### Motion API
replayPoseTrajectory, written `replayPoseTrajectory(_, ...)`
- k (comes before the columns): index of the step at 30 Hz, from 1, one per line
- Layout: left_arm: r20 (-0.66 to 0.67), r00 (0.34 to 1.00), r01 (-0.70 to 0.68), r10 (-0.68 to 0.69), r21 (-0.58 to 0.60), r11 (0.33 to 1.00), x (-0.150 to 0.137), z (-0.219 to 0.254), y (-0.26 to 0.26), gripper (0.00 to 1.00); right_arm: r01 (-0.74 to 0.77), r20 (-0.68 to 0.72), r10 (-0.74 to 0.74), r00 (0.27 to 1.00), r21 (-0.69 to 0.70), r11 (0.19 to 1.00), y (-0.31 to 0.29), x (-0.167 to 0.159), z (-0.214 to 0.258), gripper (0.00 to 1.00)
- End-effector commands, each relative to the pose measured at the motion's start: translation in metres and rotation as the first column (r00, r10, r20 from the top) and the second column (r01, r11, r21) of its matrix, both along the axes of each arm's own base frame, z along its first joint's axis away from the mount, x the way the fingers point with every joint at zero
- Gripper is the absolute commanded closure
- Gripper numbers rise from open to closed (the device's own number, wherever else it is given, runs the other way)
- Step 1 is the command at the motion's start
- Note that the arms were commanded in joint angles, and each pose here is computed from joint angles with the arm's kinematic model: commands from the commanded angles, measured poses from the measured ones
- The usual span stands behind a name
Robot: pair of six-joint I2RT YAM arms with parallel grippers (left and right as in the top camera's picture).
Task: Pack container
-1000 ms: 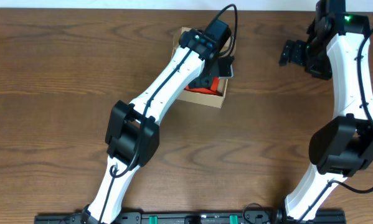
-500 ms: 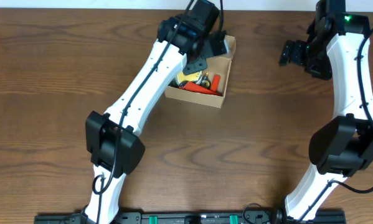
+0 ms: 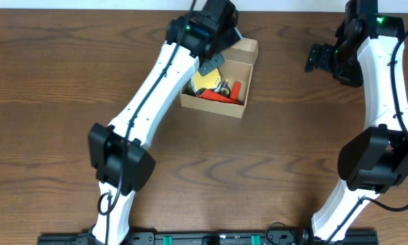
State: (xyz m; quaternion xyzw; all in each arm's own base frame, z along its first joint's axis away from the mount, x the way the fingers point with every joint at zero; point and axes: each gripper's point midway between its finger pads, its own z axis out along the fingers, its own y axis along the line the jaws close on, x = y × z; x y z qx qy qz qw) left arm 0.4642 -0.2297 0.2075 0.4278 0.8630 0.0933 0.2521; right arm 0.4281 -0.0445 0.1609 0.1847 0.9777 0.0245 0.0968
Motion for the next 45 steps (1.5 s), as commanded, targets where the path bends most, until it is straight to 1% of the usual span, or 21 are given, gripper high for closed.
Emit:
replayPoseTrajectory(1, 0.126, 0.963, -0.22, 0.239, -0.149, 0.964, -0.001, 0.073, 0.04, 0.89, -0.087, 0.02, 0.085, 0.996, 0.123, 0.989, 0.035, 0.003, 0.001, 0.09)
replayPoseTrajectory(3, 0.119, 0.935, -0.306, 0.334, -0.205, 0.93, -0.005, 0.088, 0.061, 0.89, -0.11, 0.028, 0.107, 0.994, 0.163, 0.981, 0.049, 0.003, 0.002, 0.23)
replayPoseTrajectory(4, 0.105, 0.916, -0.357, 0.387, -0.225, 0.907, -0.009, 0.092, 0.075, 0.9, -0.126, 0.031, 0.123, 0.992, 0.176, 0.976, 0.057, 0.004, 0.002, 0.35)
replayPoseTrajectory(7, 0.045, 0.86, -0.486, 0.508, -0.233, 0.842, -0.019, 0.093, 0.115, 0.94, -0.164, 0.03, 0.161, 0.987, 0.178, 0.97, 0.074, 0.002, 0.003, 0.59)
replayPoseTrajectory(9, -0.018, 0.83, -0.546, 0.558, -0.228, 0.806, -0.03, 0.088, 0.135, 0.94, -0.194, 0.029, 0.192, 0.981, 0.177, 0.965, 0.087, 0.001, 0.002, 0.74)
replayPoseTrajectory(11, -0.078, 0.814, -0.574, 0.575, -0.252, 0.779, -0.038, 0.088, 0.144, 0.93, -0.221, 0.029, 0.219, 0.975, 0.178, 0.959, 0.101, 0.0, 0.002, 0.94)
replayPoseTrajectory(12, -0.112, 0.811, -0.581, 0.574, -0.272, 0.767, -0.043, 0.089, 0.145, 0.92, -0.237, 0.029, 0.236, 0.971, 0.178, 0.955, 0.108, -0.001, 0.002, 0.99)
replayPoseTrajectory(14, -0.162, 0.809, -0.586, 0.565, -0.288, 0.757, -0.053, 0.09, 0.146, 0.88, -0.264, 0.026, 0.263, 0.964, 0.178, 0.948, 0.12, -0.004, 0.002, 0.99)
replayPoseTrajectory(15, -0.182, 0.806, -0.592, 0.564, -0.284, 0.754, -0.059, 0.09, 0.148, 0.94, -0.282, 0.026, 0.282, 0.959, 0.178, 0.943, 0.128, -0.006, 0.002, 0.99)
replayPoseTrajectory(18, -0.212, 0.795, -0.607, 0.568, -0.267, 0.749, -0.066, 0.086, 0.151, 0.94, -0.325, 0.025, 0.326, 0.945, 0.179, 0.929, 0.148, -0.01, 0.002, 0.99)
replayPoseTrajectory(22, -0.242, 0.773, -0.634, 0.586, -0.253, 0.731, -0.053, 0.069, 0.152, 0.94, -0.38, 0.033, 0.38, 0.924, 0.163, 0.911, 0.171, -0.014, 0.002, 0.99)
replayPoseTrajectory(24, -0.305, 0.763, -0.641, 0.57, -0.248, 0.726, -0.046, 0.051, 0.149, 0.94, -0.397, 0.038, 0.396, 0.918, 0.154, 0.905, 0.177, -0.014, 0.002, 0.99)
replayPoseTrajectory(26, -0.401, 0.752, -0.64, 0.523, -0.252, 0.726, -0.042, 0.029, 0.144, 0.95, -0.407, 0.039, 0.406, 0.913, 0.15, 0.901, 0.182, -0.016, 0.002, 0.99)
replayPoseTrajectory(30, -0.6, 0.695, -0.654, 0.397, -0.298, 0.695, -0.037, -0.01, 0.135, 0.94, -0.411, 0.035, 0.41, 0.912, 0.133, 0.902, 0.182, -0.016, 0.002, 0.99)
replayPoseTrajectory(33, -0.685, 0.658, -0.672, 0.313, -0.345, 0.656, -0.03, -0.027, 0.13, 0.94, -0.404, 0.04, 0.402, 0.915, 0.101, 0.909, 0.176, -0.012, 0.002, 0.99)
replayPoseTrajectory(36, -0.736, 0.619, -0.693, 0.275, -0.346, 0.633, -0.025, -0.047, 0.128, 0.94, -0.397, 0.062, 0.393, 0.917, 0.077, 0.915, 0.171, -0.005, 0.004, 0.99)
replayPoseTrajectory(40, -0.789, 0.573, -0.704, 0.222, -0.336, 0.626, -0.024, -0.069, 0.115, 0.94, -0.391, 0.102, 0.383, 0.918, 0.068, 0.918, 0.169, 0.005, 0.01, 0.99)
replayPoseTrajectory(45, -0.84, 0.506, -0.708, 0.197, -0.275, 0.65, -0.034, -0.095, 0.095, 0.94, -0.373, 0.168, 0.36, 0.918, 0.057, 0.926, 0.162, 0.021, 0.025, 0.99)
